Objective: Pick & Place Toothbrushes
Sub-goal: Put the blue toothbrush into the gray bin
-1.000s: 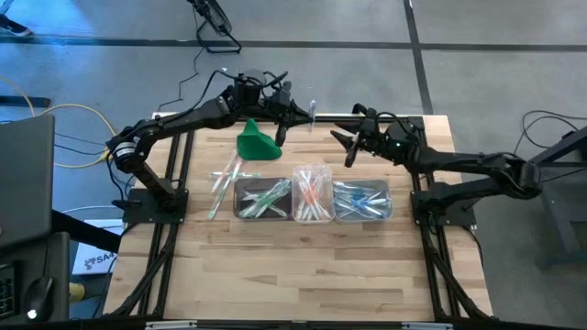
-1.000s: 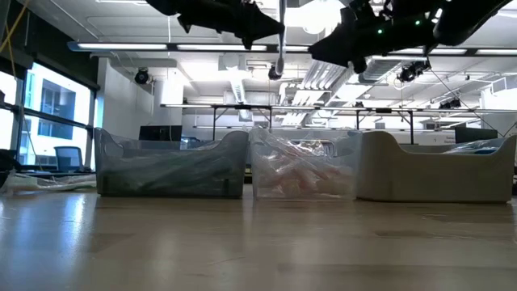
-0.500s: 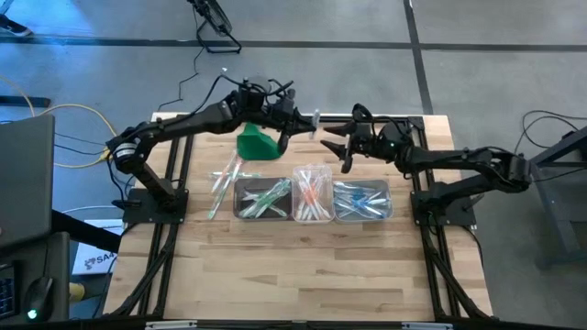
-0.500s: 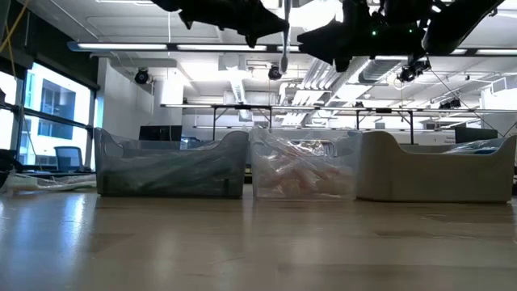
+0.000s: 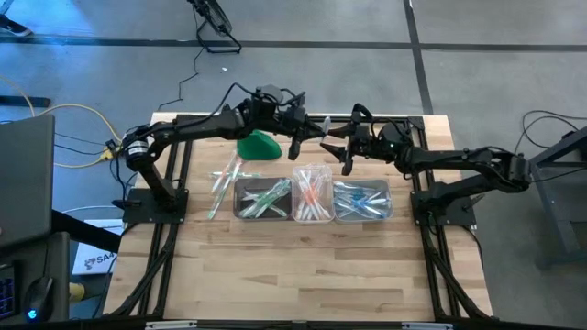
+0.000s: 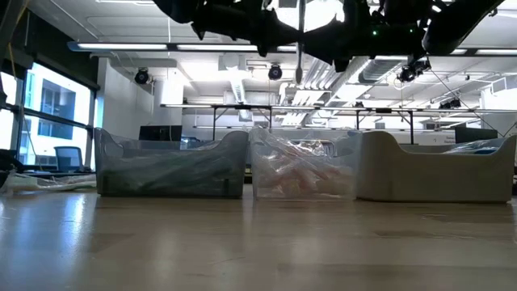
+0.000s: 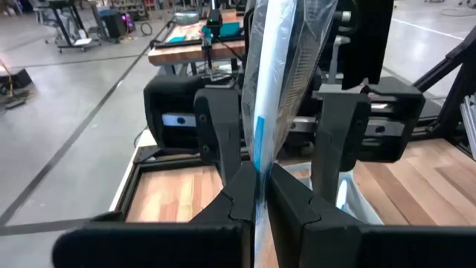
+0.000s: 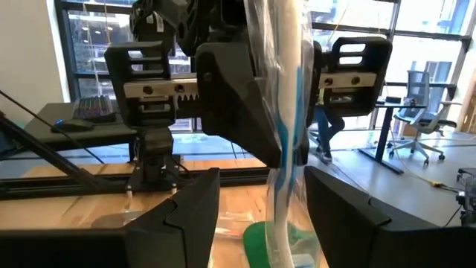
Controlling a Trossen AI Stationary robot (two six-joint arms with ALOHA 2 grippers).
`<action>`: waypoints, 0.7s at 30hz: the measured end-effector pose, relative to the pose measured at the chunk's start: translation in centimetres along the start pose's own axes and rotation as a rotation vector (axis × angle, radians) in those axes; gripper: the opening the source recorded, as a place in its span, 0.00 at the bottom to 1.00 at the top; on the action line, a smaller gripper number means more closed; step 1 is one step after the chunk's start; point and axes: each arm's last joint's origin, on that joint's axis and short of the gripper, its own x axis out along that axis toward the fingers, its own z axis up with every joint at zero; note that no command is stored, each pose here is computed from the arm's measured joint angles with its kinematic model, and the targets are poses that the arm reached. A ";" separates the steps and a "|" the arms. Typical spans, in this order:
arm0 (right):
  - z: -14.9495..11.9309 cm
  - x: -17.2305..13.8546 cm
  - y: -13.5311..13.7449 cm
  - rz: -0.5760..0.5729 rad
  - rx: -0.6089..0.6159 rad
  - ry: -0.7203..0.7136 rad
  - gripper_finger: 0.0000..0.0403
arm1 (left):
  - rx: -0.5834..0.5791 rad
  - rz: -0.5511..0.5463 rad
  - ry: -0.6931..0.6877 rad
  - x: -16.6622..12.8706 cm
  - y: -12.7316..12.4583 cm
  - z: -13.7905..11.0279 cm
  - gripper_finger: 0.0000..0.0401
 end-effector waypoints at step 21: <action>0.0 0.0 -0.1 -0.013 -0.032 0.005 0.14 | 0.007 -0.003 -0.026 0.0 0.0 0.3 0.03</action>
